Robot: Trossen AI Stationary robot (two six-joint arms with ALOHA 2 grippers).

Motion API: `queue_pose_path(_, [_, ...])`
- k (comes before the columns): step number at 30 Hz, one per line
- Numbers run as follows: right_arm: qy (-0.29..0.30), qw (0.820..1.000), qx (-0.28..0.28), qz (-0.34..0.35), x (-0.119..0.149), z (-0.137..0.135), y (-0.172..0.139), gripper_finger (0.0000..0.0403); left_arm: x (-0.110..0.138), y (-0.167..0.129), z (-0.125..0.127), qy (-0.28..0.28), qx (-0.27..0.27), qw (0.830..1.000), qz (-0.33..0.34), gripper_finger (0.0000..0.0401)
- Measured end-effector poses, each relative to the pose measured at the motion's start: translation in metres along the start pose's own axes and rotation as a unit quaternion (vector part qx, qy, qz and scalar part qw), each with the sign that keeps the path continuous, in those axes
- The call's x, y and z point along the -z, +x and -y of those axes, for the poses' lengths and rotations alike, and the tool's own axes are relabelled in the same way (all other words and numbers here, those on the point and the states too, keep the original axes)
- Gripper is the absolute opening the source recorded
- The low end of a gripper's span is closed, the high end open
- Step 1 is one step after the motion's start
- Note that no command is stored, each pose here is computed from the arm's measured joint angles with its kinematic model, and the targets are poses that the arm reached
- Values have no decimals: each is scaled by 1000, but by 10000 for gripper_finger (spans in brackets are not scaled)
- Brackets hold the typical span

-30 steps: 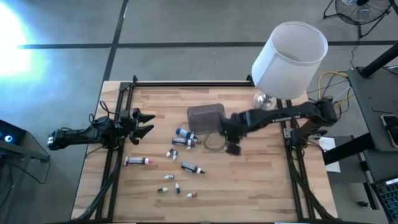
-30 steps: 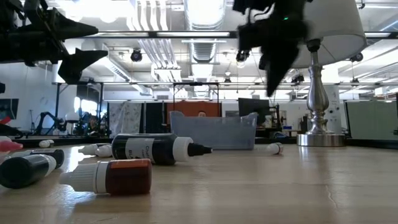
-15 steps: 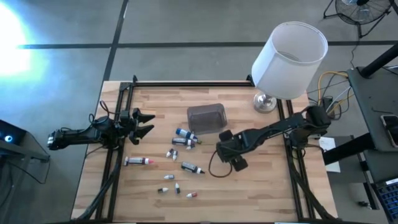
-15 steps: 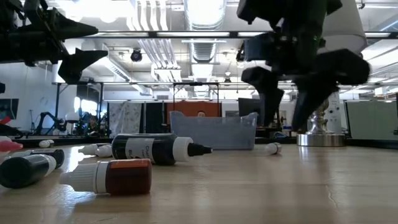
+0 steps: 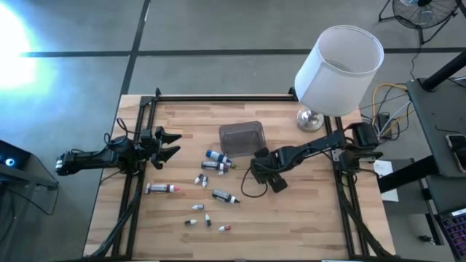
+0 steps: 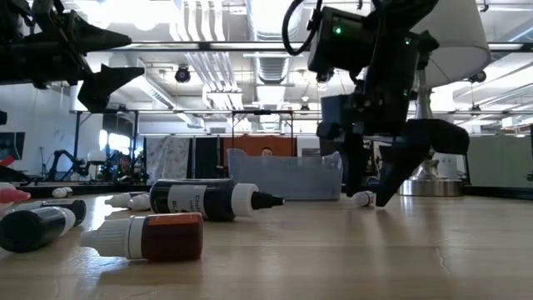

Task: Pick & Place food coloring
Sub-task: Put the small red food coloring bottle into the bin, then put the small black food coloring bottle into the bin

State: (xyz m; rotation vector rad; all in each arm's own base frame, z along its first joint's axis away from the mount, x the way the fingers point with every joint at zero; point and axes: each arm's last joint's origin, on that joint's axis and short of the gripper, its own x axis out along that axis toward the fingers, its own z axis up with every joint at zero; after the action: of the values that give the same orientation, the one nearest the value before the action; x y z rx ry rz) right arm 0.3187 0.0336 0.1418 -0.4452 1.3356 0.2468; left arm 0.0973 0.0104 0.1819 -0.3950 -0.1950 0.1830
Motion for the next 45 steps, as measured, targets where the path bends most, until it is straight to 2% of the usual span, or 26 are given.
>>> queue_pose_path(9, [-16, 1000, -19, -6, 1, 3, 9, 170, 0, 0, 0, 0, 0, 1000, -1, 268])
queue_pose_path(19, [-4, 999, -33, -15, 3, 1, 12, 50, 0, 0, 0, 0, 0, 1000, -1, 268])
queue_pose_path(23, [44, 999, -28, -10, 3, 2, 3, 41, 0, 0, 0, 0, 0, 1000, 0, 268])
queue_pose_path(26, [106, 994, -10, 21, -7, 10, -25, 41, 0, 0, 0, 0, 0, 1000, 0, 268])
queue_pose_path(29, [184, 975, 57, 114, -23, 30, -81, 41, 0, 0, 0, 0, 0, 1000, 0, 268])
queue_pose_path(32, [264, 946, 84, 170, -23, 58, -108, 41, 0, 0, 0, 0, 0, 1000, 0, 268])
queue_pose_path(35, [354, 916, 76, 173, -8, 94, -106, 75, 0, 0, 0, 0, 0, 1000, 0, 268])
queue_pose_path(39, [452, 880, 9, 148, 13, 127, -80, 171, 0, 0, 0, 0, 0, 1000, 0, 268])
queue_pose_path(42, [469, 871, -33, 144, 18, 133, -74, 241, 0, 0, 0, 0, 0, 1000, 0, 268])
queue_pose_path(45, [450, 878, -32, 160, 14, 129, -85, 291, 0, 0, 0, 0, 0, 1000, -1, 268])
